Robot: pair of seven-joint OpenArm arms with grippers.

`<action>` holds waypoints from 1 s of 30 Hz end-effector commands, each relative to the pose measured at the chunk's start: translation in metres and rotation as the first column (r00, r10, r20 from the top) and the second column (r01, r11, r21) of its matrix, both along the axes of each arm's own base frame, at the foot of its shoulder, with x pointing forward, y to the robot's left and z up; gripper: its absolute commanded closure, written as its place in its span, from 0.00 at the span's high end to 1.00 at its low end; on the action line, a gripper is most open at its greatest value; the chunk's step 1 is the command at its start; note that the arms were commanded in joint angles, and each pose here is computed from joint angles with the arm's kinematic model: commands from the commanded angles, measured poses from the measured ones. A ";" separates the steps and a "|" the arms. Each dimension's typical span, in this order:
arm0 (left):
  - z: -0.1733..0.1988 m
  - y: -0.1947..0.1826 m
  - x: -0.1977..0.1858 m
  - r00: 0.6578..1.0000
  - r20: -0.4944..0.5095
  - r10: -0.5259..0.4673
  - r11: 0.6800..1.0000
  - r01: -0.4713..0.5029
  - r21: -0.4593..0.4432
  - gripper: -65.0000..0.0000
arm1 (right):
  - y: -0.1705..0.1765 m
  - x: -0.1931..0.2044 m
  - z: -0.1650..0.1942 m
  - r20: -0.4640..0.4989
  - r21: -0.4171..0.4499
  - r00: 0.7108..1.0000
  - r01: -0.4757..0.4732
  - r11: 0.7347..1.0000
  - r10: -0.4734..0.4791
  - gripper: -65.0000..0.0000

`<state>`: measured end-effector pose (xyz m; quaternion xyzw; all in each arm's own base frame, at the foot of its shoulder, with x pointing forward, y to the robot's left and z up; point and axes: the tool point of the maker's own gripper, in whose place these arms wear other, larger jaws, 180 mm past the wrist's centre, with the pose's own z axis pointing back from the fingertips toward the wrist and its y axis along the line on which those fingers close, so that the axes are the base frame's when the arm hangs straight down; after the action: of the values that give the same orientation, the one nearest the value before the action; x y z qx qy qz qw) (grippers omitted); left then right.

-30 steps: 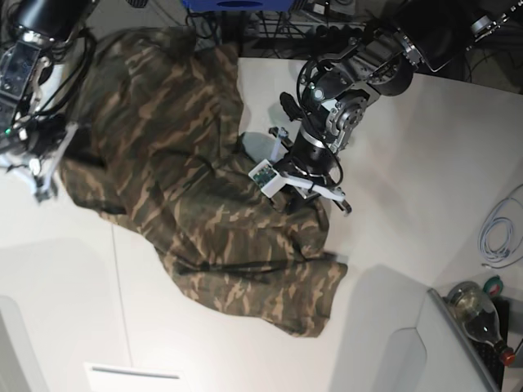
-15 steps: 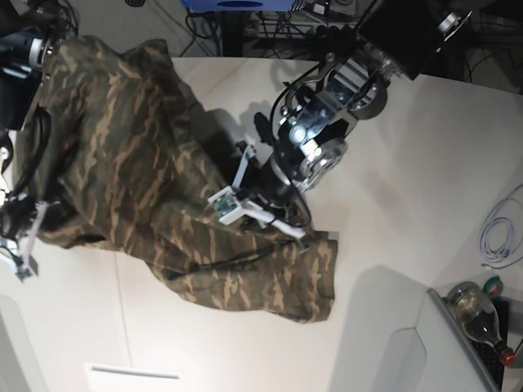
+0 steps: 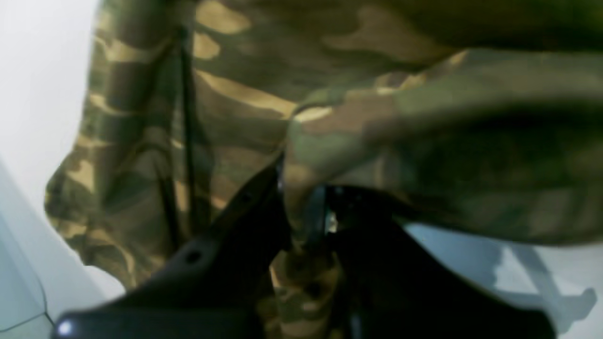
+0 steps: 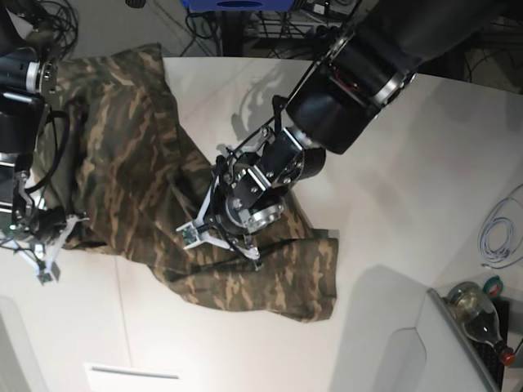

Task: Layout the t-shirt on the table in an organized manner, then fold the t-shirt properly
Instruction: 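Spread the shirt by pulling the left gripper across the table, then open the left gripper and raise it off the shirt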

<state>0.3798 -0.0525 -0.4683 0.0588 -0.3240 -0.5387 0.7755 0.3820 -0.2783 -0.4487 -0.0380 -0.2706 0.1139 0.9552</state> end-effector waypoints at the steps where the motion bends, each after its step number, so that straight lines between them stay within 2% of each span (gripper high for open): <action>1: 0.014 -0.014 0.013 0.999 0.046 -0.012 0.999 0.014 -0.049 0.00 | -0.010 0.017 0.020 0.063 -0.013 0.998 0.011 1.000 -0.011 0.12; 3: 0.012 -0.016 0.013 0.999 0.047 -0.022 0.997 0.025 -0.067 0.00 | -0.013 0.016 0.024 0.058 -0.024 0.998 0.018 1.000 -0.016 0.32; 5: 0.012 -0.016 0.012 0.999 0.043 -0.023 0.997 0.026 -0.069 0.25 | -0.016 0.011 0.033 0.056 -0.060 0.998 0.014 0.998 -0.010 0.52; 7: 0.010 -0.016 0.010 0.999 0.039 -0.023 0.997 0.025 -0.070 0.55 | -0.019 0.007 0.051 0.100 -0.107 0.995 0.005 0.994 0.006 0.67; 9: 0.016 -0.022 0.011 1.000 0.029 -0.005 0.992 0.009 -0.123 0.84 | -0.026 -0.004 0.077 0.168 -0.148 0.986 0.031 0.988 -0.006 0.71; 10: 0.023 -0.026 0.012 1.000 0.031 0.006 0.987 -0.001 -0.163 0.92 | -0.025 -0.010 0.085 0.187 -0.163 0.982 0.038 0.986 -0.007 0.71; 12: 0.040 -0.022 0.014 0.998 0.043 0.036 0.968 -0.024 -0.249 0.97 | -0.019 -0.023 0.099 0.207 -0.183 0.978 0.051 0.982 -0.012 0.71; 14: 0.063 -0.015 0.011 0.996 0.071 0.056 0.941 -0.029 -0.338 0.94 | -0.018 -0.045 0.104 0.192 -0.214 0.981 0.058 0.975 -0.017 0.72; 15: 0.069 -0.011 0.007 0.995 0.070 0.064 0.934 -0.035 -0.354 0.91 | -0.018 -0.054 0.104 0.185 -0.225 0.983 0.060 0.972 -0.018 0.72; 20: 0.080 0.010 -0.038 0.996 0.065 0.061 0.938 -0.035 -0.345 0.78 | -0.005 -0.095 0.089 0.126 -0.217 0.992 0.000 0.976 0.028 0.71; 22: 0.077 0.011 -0.062 0.998 0.048 0.049 0.934 -0.029 -0.357 0.65 | -0.003 -0.108 0.081 0.099 -0.199 0.995 -0.009 0.980 0.030 0.71; 25: 0.063 0.009 -0.095 0.999 -0.010 0.042 0.928 -0.043 -0.371 0.37 | -0.005 -0.120 0.071 0.068 -0.178 0.997 -0.011 0.984 0.023 0.71; 27: 0.054 0.008 -0.108 0.998 -0.042 0.044 0.927 -0.056 -0.370 0.23 | -0.003 -0.124 0.068 0.059 -0.167 0.998 -0.006 0.986 0.016 0.71; 28: 0.050 0.009 -0.112 0.998 -0.054 0.044 0.928 -0.061 -0.367 0.17 | -0.002 -0.125 0.067 0.057 -0.164 0.998 -0.004 0.986 0.014 0.71; 30: 0.043 0.013 -0.114 0.996 -0.059 0.074 0.931 -0.090 -0.354 0.16 | -0.002 -0.125 0.067 0.056 -0.164 0.998 -0.006 0.986 0.015 0.71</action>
<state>0.2591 -0.0332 -0.4358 -0.0778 -0.3752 -0.4418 0.8111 0.2488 -0.2751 -0.3925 -0.1088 -0.2702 0.1343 0.9472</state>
